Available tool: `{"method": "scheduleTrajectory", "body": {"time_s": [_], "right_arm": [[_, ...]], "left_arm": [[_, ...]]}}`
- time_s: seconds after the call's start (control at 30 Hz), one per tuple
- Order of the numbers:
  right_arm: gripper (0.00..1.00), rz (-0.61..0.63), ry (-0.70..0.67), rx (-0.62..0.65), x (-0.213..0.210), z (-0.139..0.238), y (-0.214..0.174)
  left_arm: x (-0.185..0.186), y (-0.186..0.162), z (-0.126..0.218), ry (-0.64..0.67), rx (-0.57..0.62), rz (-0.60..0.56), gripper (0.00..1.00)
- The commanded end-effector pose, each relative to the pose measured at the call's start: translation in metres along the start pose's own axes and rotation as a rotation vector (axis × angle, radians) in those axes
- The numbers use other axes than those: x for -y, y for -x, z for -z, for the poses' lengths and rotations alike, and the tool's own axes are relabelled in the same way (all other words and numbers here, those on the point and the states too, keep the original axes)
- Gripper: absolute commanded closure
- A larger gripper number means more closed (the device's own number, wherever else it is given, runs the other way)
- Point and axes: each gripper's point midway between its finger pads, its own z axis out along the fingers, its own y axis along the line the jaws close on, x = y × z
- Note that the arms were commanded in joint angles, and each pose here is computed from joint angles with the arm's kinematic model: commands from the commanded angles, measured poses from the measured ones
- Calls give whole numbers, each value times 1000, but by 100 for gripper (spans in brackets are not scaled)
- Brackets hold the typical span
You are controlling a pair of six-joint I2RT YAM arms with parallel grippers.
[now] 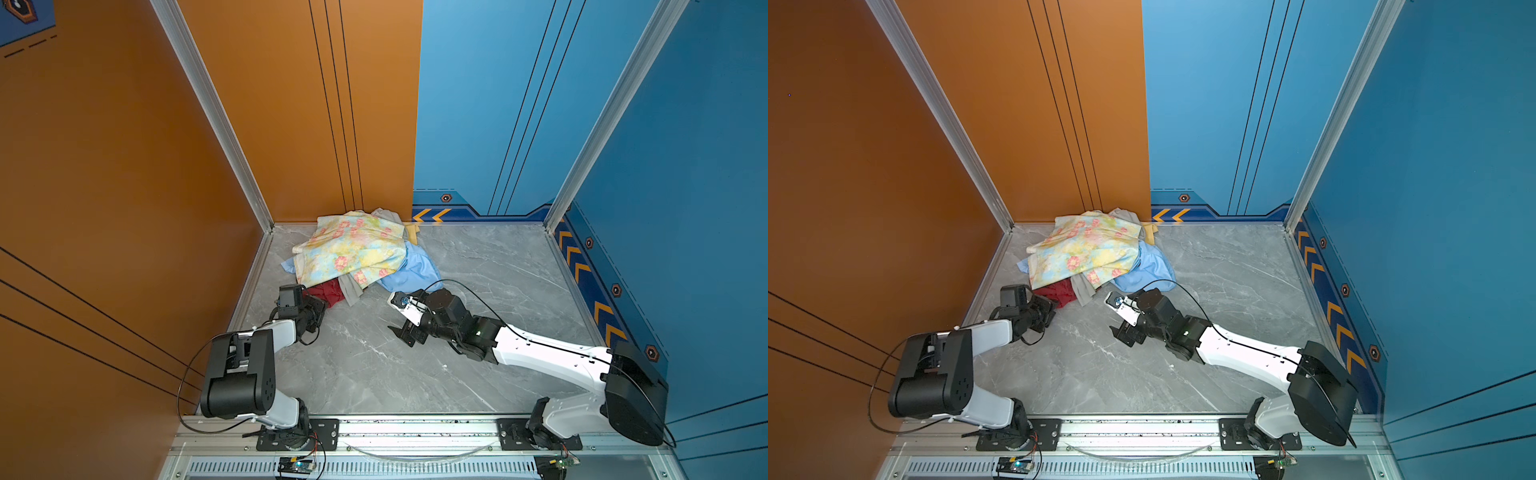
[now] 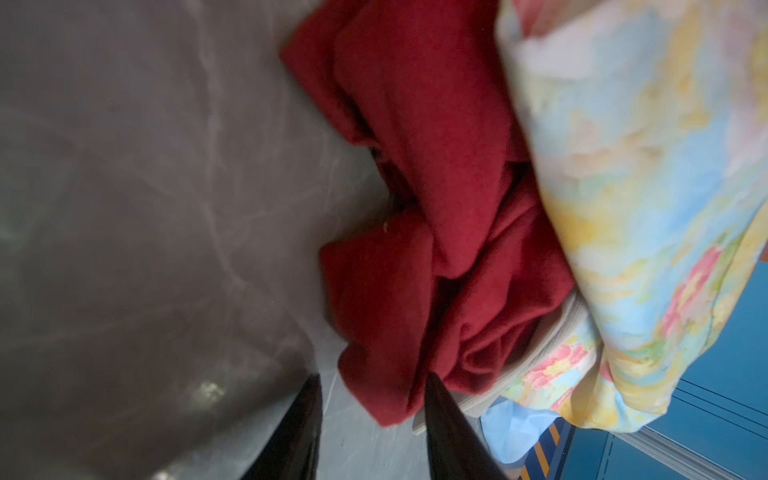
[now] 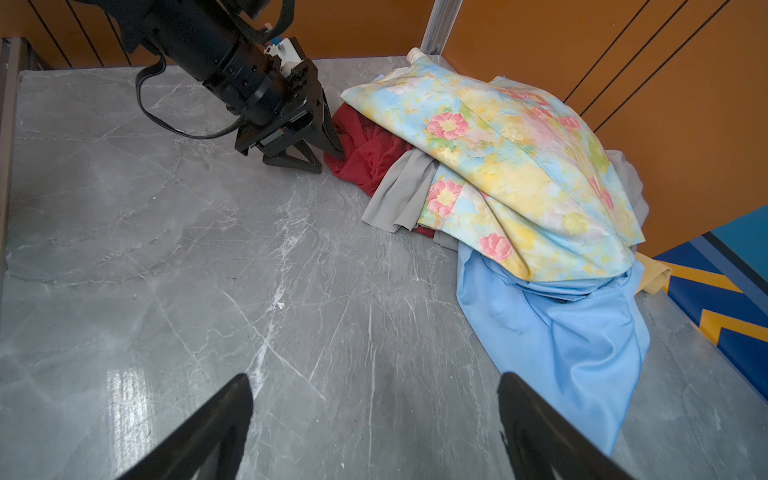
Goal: Pick out a specific cloth from the pile
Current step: 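Reach left gripper to the red cloth while right gripper nears the pile, then close the left gripper on the red cloth and pull it out from the pile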
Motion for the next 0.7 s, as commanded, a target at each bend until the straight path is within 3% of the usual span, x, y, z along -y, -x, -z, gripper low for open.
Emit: {"method": "scheduleTrajectory", "body": {"time_s": [0.0,0.13,0.37,0.57,0.67], "right_arm": [[7,13,-15,-31,1,0,-5],[7,13,-21,-32,2,0,-7],[7,20,-26,-31,3,-2,-7],[8,28,-47,-32,8,0,-6],[8,22,-58,-34,10,0,-7]], "left_arm": [[3,1,-5,-36,-9,26,60],[0,2,-11,-29,-11,33,61],[-5,1,-17,-30,-11,44,87],[11,5,-8,-74,24,-15,100],[23,8,1,-107,51,-40,100]]}}
